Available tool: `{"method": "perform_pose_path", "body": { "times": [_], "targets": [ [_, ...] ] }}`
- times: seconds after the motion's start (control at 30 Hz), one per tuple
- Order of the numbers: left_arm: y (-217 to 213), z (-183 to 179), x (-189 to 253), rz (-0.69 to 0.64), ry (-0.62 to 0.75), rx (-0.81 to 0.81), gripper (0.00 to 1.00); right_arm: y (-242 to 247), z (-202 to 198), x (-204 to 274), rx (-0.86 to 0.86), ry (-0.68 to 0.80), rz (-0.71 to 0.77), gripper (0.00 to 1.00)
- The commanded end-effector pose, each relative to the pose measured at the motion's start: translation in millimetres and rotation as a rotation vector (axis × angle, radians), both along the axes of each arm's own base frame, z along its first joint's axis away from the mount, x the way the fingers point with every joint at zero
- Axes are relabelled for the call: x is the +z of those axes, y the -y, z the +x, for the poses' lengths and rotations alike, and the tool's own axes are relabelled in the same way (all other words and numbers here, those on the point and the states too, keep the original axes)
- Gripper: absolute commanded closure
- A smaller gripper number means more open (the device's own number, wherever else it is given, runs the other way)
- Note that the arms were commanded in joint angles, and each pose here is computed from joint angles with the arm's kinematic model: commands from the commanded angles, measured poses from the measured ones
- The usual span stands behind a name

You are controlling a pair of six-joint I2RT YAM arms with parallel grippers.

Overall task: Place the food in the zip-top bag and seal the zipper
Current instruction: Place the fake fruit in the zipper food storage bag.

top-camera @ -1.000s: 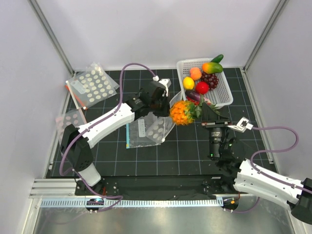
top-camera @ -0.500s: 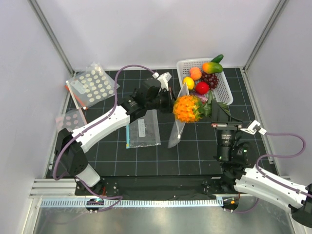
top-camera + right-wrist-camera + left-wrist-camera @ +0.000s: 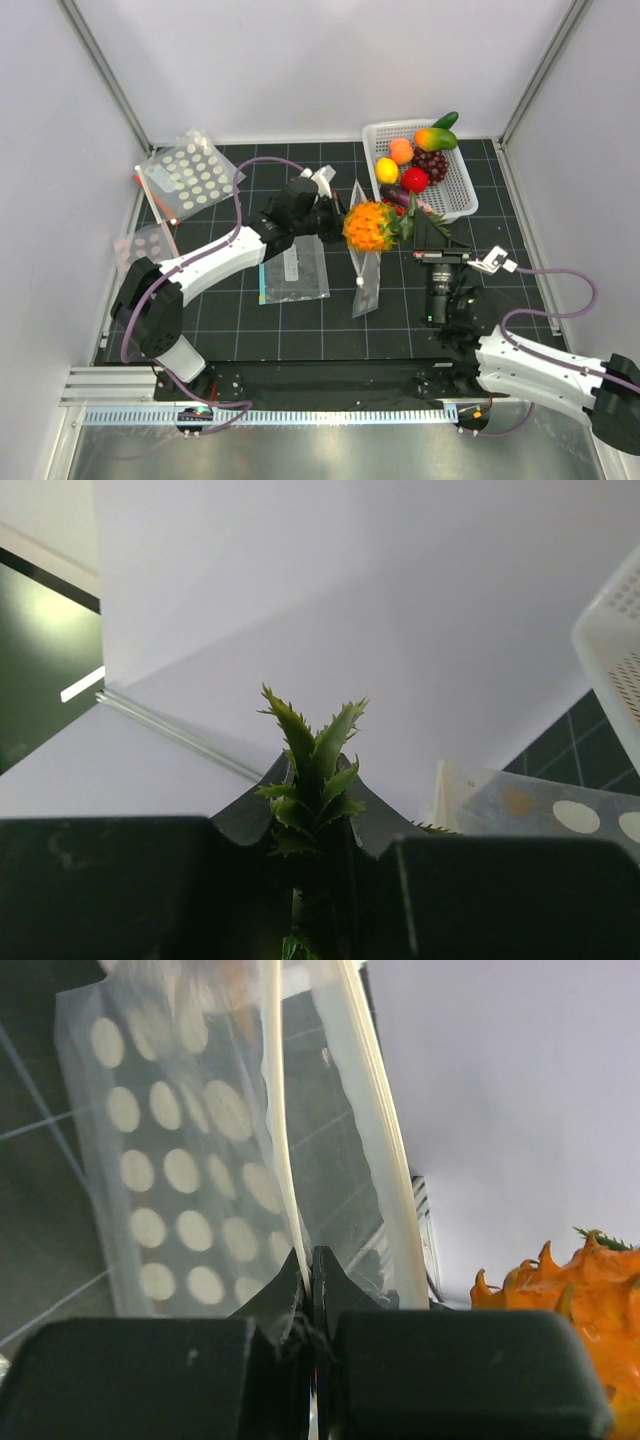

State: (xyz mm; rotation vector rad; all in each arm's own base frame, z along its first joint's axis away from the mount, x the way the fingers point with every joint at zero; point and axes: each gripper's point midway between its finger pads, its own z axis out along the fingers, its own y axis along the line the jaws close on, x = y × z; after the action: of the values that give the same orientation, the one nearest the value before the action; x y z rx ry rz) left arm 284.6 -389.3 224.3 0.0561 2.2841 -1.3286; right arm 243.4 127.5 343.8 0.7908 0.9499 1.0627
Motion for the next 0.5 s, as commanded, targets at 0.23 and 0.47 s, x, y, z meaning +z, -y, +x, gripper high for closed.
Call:
{"method": "perform_pose_path", "body": {
  "times": [0.23, 0.47],
  "targets": [
    [-15.5, 5.7, 11.1, -0.088, 0.061, -0.01, 1.0, 2.4, 39.2, -44.9, -0.004, -0.098, 0.109, 0.99],
    [-20.3, 6.6, 7.3, -0.052, 0.074, -0.015, 1.0, 1.0, 54.4, -67.4, -0.031, -0.203, 0.045, 0.99]
  ]
}}
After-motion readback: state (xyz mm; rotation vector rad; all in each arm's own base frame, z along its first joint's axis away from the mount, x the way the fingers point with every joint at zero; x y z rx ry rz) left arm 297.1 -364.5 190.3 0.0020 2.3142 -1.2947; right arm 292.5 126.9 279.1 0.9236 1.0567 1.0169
